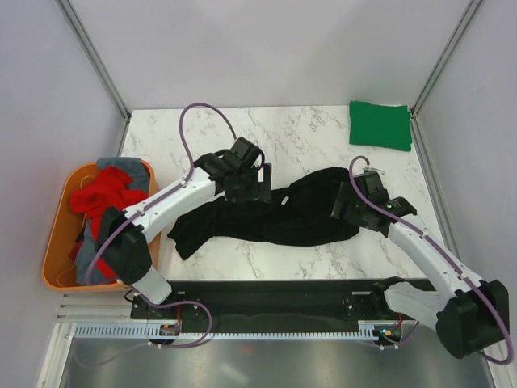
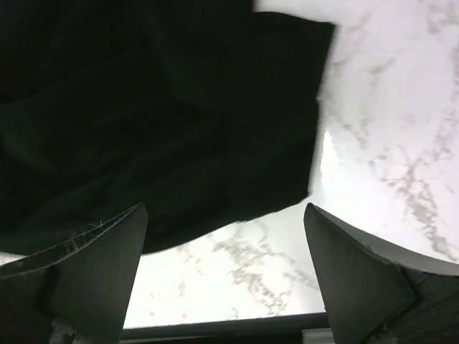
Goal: Fold and stack the t-shirts
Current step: Flatten the tshirt out
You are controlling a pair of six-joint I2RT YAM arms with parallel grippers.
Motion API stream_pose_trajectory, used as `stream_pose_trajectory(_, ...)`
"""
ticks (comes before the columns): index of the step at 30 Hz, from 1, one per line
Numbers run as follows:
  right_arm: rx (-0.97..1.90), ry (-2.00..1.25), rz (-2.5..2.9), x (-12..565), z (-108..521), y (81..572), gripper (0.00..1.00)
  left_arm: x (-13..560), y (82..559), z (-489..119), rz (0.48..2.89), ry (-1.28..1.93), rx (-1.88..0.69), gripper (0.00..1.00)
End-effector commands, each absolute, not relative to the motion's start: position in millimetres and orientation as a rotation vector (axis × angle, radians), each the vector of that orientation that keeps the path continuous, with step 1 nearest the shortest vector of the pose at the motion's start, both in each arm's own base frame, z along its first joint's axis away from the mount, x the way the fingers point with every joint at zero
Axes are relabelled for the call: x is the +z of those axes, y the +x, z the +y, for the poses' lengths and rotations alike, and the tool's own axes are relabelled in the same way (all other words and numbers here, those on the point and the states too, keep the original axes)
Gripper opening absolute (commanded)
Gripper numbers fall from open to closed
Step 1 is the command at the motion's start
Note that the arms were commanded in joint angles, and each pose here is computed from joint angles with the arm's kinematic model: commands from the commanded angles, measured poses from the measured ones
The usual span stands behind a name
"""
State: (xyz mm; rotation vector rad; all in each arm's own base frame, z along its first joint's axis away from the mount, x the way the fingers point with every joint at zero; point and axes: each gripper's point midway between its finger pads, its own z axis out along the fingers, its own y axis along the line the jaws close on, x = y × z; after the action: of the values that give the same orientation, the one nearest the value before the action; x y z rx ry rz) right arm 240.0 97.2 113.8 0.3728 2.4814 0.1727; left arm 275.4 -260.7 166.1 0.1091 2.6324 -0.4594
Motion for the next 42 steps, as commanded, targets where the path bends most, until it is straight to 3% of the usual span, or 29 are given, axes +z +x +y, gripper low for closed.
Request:
stream_pose_trajectory(1,0.283,0.363,2.550,93.3,83.7,243.3,0.98,145.6,294.1,-275.9,2.598,0.192,-0.459,0.91)
stream_pose_trajectory(9,0.383,0.562,2.547,74.2,64.4,284.3,0.98,98.2,320.0,-297.9,2.643,0.221,-0.431,0.88)
stream_pose_trajectory(14,0.463,0.533,2.535,70.2,76.7,314.3,0.93,85.6,330.0,-292.0,2.639,0.213,-0.421,0.58)
stream_pose_trajectory(18,0.470,0.518,2.536,67.3,79.2,330.4,0.90,73.4,330.4,-280.0,2.651,0.184,-0.431,0.43)
stream_pose_trajectory(26,0.466,0.522,2.563,49.3,80.3,343.0,0.80,73.9,320.4,-269.4,2.625,0.153,-0.468,0.34)
stream_pose_trajectory(27,0.455,0.523,2.563,49.1,78.3,342.8,0.76,71.5,316.4,-265.1,2.631,0.140,-0.458,0.34)
stream_pose_trajectory(31,0.353,0.526,2.534,56.0,63.1,328.3,0.77,101.6,307.4,-258.7,2.562,0.127,-0.485,0.39)
stream_pose_trajectory(33,0.298,0.559,2.541,48.6,53.8,306.7,0.83,129.8,305.0,-256.0,2.487,0.138,-0.472,0.51)
stream_pose_trajectory(34,0.266,0.587,2.510,50.9,44.5,295.4,0.87,150.4,302.4,-265.6,2.428,0.181,-0.480,0.61)
stream_pose_trajectory(37,0.263,0.658,2.427,64.9,33.6,281.0,0.95,172.4,287.8,-299.1,2.376,0.307,-0.505,0.74)
stream_pose_trajectory(39,0.262,0.703,2.415,64.3,28.4,267.9,0.98,193.9,287.7,-326.7,2.324,0.374,-0.547,0.77)
stream_pose_trajectory(42,0.224,0.783,2.323,86.4,12.6,260.7,0.98,172.0,282.8,-381.4,2.344,0.531,-0.519,0.78)
